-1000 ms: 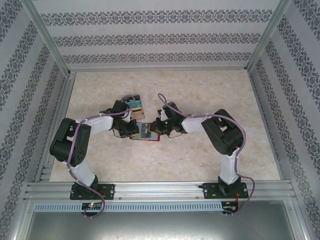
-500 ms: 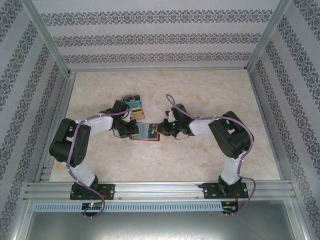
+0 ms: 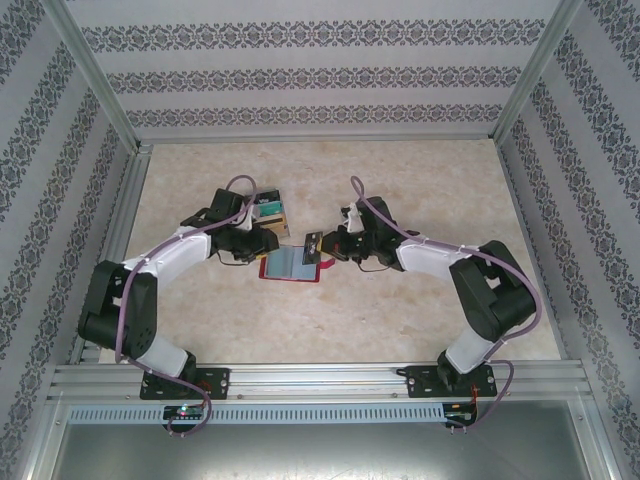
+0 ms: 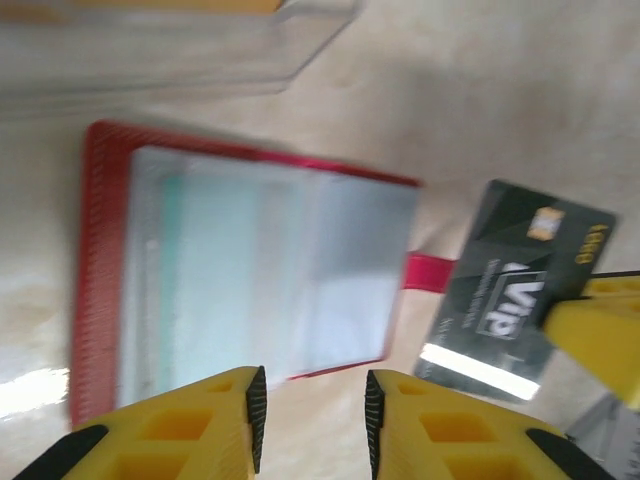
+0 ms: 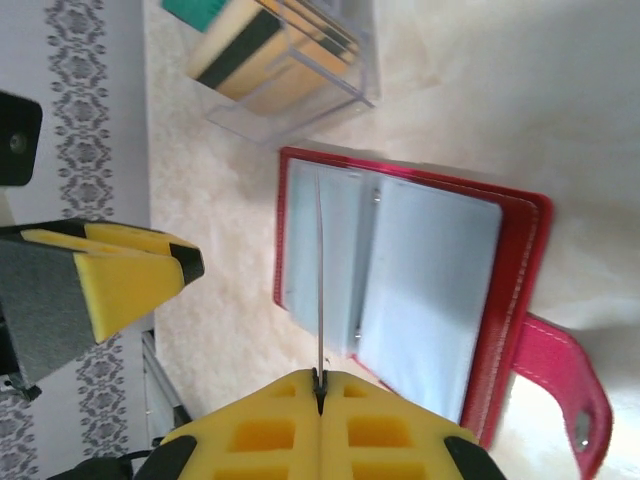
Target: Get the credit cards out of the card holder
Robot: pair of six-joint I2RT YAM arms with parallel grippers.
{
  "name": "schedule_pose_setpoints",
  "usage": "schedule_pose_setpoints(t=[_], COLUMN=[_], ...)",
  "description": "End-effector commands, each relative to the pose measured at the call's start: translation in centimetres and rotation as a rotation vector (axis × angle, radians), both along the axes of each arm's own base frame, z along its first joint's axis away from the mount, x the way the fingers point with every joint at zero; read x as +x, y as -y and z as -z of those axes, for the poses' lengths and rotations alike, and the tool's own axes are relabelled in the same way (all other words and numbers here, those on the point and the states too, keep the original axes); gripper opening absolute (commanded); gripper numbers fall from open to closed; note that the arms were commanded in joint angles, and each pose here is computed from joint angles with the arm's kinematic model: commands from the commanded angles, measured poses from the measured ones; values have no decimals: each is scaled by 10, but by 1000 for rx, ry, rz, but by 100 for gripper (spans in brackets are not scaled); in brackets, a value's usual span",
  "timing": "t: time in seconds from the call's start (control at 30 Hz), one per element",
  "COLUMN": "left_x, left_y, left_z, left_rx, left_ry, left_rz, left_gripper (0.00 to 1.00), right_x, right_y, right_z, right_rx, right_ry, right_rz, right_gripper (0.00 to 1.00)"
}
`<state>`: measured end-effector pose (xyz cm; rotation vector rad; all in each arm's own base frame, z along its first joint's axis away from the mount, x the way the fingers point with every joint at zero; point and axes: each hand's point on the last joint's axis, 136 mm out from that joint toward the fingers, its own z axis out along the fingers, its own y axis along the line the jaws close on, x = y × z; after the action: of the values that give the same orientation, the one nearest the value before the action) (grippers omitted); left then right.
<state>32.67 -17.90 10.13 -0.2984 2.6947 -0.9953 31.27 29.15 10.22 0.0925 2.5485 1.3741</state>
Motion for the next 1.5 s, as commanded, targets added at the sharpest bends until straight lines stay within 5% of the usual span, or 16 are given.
schedule_pose_setpoints(t=[0.0,0.2,0.63,0.93,1.13,1.37,1.47], left_x=[20,32,34,29,26,23,27], left_y=[20,34,38,41,38,26,14], left_z=[-46,-76,-71,-79,-83,-75,-72], left_rx=[-227,-412,-456,-484,-432,-240,-98], left_ry=[67,114,95,107,124,136,167], left_rz=[0,-3,-12,20,43,110,144], left_gripper=[34,34,33,16,0,0,0], right_x=[7,16,17,19,19,21,19], right_y=[-8,-18,-32,-37,-34,-9,2], right_z=[-40,-81,-95,-82,-72,-61,-59], right_rx=[81,171,244,235,207,149,112], right_ry=[81,153,160,136,123,128,144], right_rz=[-44,-70,-98,-101,-98,-36,-18], right_gripper=[0,0,0,3,34,94,98])
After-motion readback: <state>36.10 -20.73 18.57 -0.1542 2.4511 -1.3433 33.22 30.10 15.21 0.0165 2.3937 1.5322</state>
